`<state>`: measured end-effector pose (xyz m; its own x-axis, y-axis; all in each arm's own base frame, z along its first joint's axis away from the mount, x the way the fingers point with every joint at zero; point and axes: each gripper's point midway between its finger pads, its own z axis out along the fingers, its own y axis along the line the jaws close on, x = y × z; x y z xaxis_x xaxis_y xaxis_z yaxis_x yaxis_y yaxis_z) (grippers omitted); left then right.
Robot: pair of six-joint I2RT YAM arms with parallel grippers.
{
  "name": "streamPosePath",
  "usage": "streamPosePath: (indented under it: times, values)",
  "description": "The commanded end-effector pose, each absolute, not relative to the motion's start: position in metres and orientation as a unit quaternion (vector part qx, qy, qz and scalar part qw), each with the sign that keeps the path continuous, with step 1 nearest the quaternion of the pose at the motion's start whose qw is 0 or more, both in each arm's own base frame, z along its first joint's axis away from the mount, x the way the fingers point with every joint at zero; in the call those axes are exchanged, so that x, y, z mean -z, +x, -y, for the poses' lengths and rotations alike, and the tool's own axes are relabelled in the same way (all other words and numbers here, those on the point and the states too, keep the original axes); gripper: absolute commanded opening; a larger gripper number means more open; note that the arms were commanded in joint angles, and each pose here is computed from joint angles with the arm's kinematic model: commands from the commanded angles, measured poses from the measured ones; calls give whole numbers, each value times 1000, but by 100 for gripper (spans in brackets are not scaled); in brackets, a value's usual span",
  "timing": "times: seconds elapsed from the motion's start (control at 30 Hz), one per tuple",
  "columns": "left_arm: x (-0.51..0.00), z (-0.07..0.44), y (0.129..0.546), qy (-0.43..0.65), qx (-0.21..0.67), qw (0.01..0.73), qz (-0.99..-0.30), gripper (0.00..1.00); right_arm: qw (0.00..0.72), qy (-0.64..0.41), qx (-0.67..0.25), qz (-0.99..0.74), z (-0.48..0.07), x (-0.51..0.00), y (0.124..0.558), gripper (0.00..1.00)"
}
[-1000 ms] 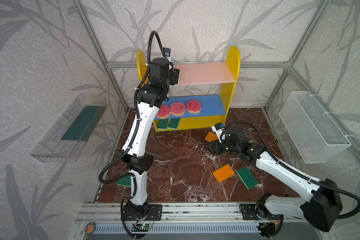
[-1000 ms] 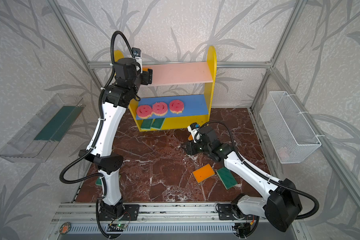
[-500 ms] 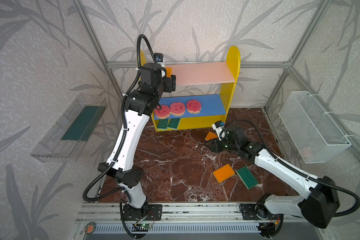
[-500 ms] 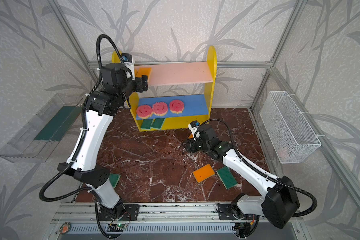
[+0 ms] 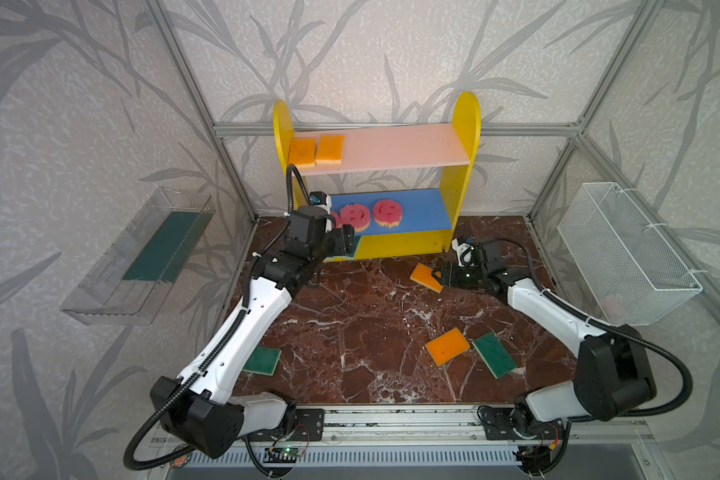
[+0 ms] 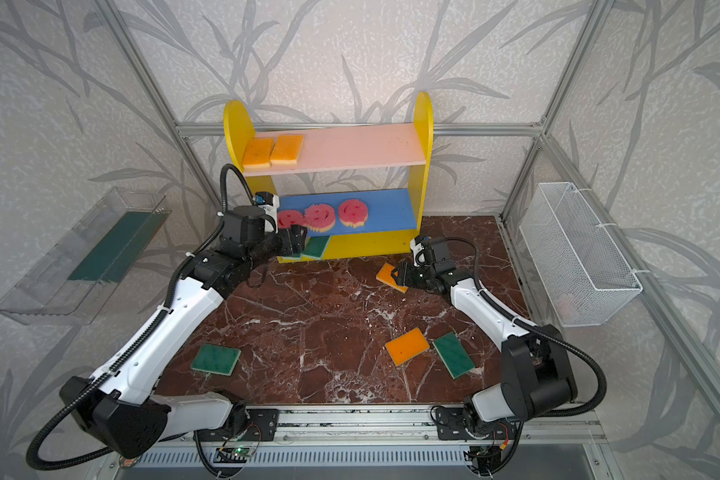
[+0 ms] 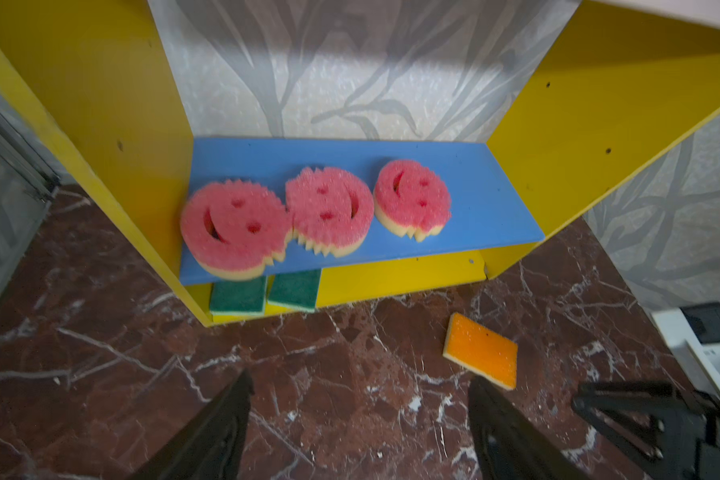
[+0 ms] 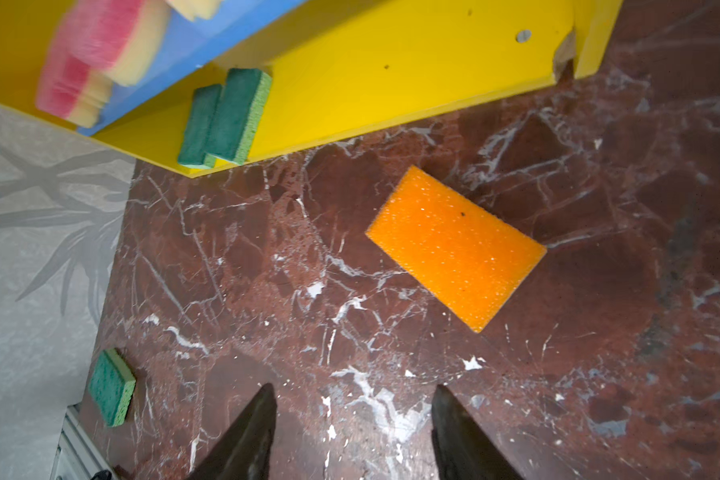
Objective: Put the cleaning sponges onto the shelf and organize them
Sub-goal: 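Lower the left gripper away from the shelf while the right gripper approaches a table sponge, then grasp the orange-yellow sponge on the table with the right gripper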
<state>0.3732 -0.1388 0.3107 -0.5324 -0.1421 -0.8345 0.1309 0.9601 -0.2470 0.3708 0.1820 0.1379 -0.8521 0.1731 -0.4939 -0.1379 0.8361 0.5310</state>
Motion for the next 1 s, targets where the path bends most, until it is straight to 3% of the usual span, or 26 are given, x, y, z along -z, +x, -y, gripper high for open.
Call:
streamPosePath:
  times: [0.0, 0.2, 0.57, 0.97]
  values:
    - [-276, 150, 362, -23, 179, 463, -868, 85, 261, 10, -291, -920, -185, -130, 389, 58]
    - [-194, 161, 332, -35, 215, 410, -886, 88, 246, 14, -250, -936, -178, -100, 419, 58]
    - [-124, 180, 294, -19, 222, 356, -908, 89, 260, 27, -225, -938, -152, -85, 463, 58]
    - [-121, 173, 285, -14, 210, 361, -908, 90, 234, -13, -232, -944, -156, -48, 472, 58]
